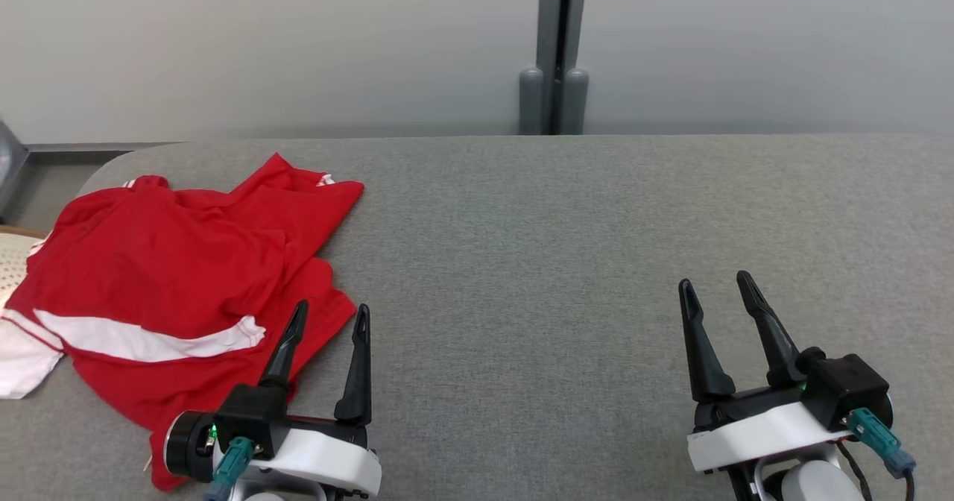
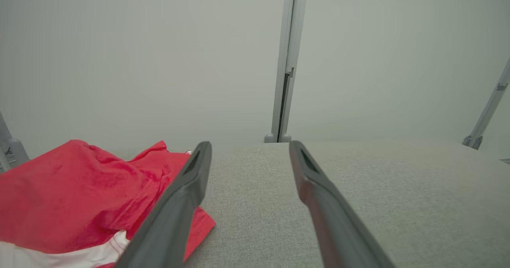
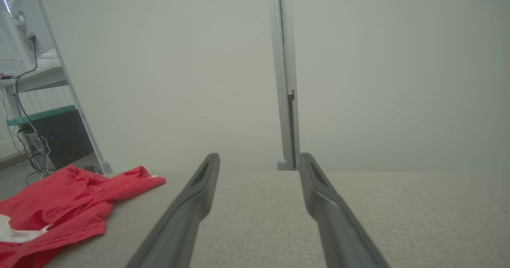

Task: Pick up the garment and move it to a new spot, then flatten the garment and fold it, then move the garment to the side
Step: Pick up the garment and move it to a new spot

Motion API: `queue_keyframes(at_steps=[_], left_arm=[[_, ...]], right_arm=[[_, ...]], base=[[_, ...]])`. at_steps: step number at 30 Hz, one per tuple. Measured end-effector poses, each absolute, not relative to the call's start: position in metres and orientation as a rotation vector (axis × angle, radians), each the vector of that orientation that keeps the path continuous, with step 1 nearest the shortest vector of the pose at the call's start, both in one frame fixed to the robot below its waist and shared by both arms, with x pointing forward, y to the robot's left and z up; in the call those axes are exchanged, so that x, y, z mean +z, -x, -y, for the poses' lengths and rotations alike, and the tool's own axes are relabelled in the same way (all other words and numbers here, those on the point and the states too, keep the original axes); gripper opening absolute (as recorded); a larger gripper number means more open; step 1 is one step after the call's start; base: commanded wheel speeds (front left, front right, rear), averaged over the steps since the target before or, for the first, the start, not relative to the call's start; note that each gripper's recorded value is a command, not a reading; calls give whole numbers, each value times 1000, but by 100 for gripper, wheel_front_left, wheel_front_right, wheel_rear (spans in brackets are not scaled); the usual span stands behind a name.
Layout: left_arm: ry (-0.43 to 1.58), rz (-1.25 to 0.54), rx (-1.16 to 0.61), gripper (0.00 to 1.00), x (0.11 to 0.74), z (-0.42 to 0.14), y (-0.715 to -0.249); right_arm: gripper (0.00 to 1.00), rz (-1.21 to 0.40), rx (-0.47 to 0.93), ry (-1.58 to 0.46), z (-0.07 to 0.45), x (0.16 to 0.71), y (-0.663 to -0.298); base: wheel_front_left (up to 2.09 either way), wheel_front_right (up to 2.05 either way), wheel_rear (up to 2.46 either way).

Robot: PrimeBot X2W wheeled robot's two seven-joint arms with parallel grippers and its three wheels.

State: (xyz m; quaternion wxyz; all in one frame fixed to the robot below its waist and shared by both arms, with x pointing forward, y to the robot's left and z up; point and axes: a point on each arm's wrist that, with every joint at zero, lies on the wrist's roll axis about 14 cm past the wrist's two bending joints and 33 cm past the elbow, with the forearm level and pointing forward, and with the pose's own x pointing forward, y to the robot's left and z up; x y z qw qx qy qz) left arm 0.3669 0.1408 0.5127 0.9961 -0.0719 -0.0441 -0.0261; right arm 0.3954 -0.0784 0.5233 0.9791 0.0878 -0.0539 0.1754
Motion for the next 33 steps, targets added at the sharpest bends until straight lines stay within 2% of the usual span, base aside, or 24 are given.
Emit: queue_keyframes(at_steps=[18,25,33], left_arm=[[119,113,293,100,514,-245,-304],[116,114,390,100,512,-269,-277],[114,111,433,100,511,-279,-264]], right_arm=[[100,62,707,-191,-43,518,-385],[100,41,825,-196,-81,515,-373],[100,24,886,-198,-100,512,-365]], base=[[0,0,0],[0,0,0],[0,0,0]])
